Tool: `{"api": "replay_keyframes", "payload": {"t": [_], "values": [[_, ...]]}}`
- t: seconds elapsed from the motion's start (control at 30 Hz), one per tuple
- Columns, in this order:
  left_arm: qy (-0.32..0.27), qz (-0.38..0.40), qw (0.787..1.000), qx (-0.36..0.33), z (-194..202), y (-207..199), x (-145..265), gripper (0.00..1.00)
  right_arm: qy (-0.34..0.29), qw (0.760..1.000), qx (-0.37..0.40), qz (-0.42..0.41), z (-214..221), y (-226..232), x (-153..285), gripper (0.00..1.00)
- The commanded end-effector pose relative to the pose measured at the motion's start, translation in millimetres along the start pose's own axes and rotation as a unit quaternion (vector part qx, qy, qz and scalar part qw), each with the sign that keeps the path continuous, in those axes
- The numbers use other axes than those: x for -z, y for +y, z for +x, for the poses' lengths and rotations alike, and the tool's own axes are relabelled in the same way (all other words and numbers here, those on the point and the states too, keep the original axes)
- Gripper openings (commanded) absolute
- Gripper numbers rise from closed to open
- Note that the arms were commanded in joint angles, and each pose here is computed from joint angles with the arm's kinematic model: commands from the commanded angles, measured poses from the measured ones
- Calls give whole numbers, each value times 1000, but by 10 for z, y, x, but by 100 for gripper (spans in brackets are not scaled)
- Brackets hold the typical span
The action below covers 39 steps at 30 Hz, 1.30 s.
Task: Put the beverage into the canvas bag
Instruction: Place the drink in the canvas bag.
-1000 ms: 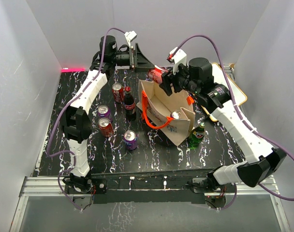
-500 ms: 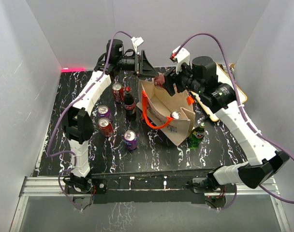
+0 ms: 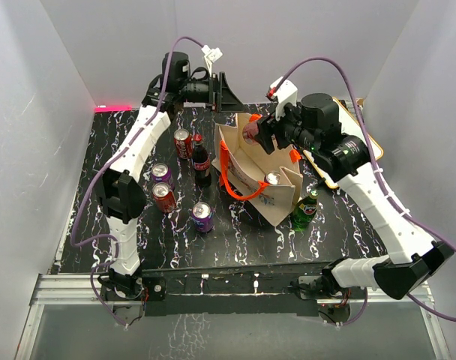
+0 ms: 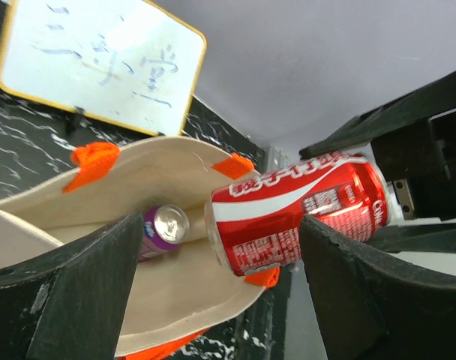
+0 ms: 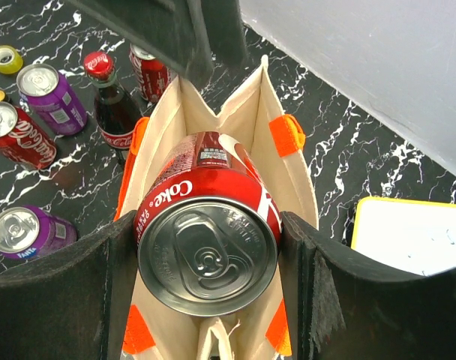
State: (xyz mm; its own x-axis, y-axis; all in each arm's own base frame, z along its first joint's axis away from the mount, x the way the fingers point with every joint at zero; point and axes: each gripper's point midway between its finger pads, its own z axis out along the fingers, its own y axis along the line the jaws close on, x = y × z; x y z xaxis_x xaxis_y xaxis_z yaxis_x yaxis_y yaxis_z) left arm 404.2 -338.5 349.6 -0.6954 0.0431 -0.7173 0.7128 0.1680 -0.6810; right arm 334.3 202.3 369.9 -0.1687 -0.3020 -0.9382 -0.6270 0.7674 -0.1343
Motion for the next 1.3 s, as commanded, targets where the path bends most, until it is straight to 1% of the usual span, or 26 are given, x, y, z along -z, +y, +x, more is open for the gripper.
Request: {"api": "replay_keyframes", "payload": {"t": [0.0,0.03,0.13,0.27,0.47,0.57,0.7,0.77,0.83,0.87,0.9,1.0,1.07,1.27], "values": [[-31,-52,994,-95,-304,-18,204,83,-69,997,14,16,-367,-64,164,8],[-30,-74,990,-115,-311,50,230,83,-60,998,12,11,-322,-48,136,8],[-18,-135,981,-136,-260,266,305,82,-36,999,4,5,-216,-29,67,8],[21,-195,968,-156,-58,467,399,81,-11,1000,-3,2,-115,-26,-31,8],[86,-226,951,-194,279,652,323,81,14,1000,-18,2,18,-30,-169,8],[111,-228,944,-210,371,712,260,76,31,999,-27,3,76,-46,-250,8],[127,-222,945,-201,499,808,205,66,66,997,-36,5,248,-60,-356,8],[130,-217,948,-192,553,827,185,58,80,996,-39,8,342,-71,-373,8],[130,-212,951,-184,595,832,166,45,94,995,-34,11,423,-90,-365,8],[128,-211,952,-181,605,832,161,34,102,994,-28,12,462,-99,-344,8],[126,-211,953,-176,614,838,154,28,109,994,-22,14,498,-113,-322,8],[124,-206,956,-169,638,812,145,13,128,992,-4,22,582,-193,-194,8],[125,-200,957,-167,668,788,142,1,132,991,9,25,598,-240,-95,8],[120,-181,959,-184,700,676,163,0,146,988,32,38,711,-285,149,8]]}}
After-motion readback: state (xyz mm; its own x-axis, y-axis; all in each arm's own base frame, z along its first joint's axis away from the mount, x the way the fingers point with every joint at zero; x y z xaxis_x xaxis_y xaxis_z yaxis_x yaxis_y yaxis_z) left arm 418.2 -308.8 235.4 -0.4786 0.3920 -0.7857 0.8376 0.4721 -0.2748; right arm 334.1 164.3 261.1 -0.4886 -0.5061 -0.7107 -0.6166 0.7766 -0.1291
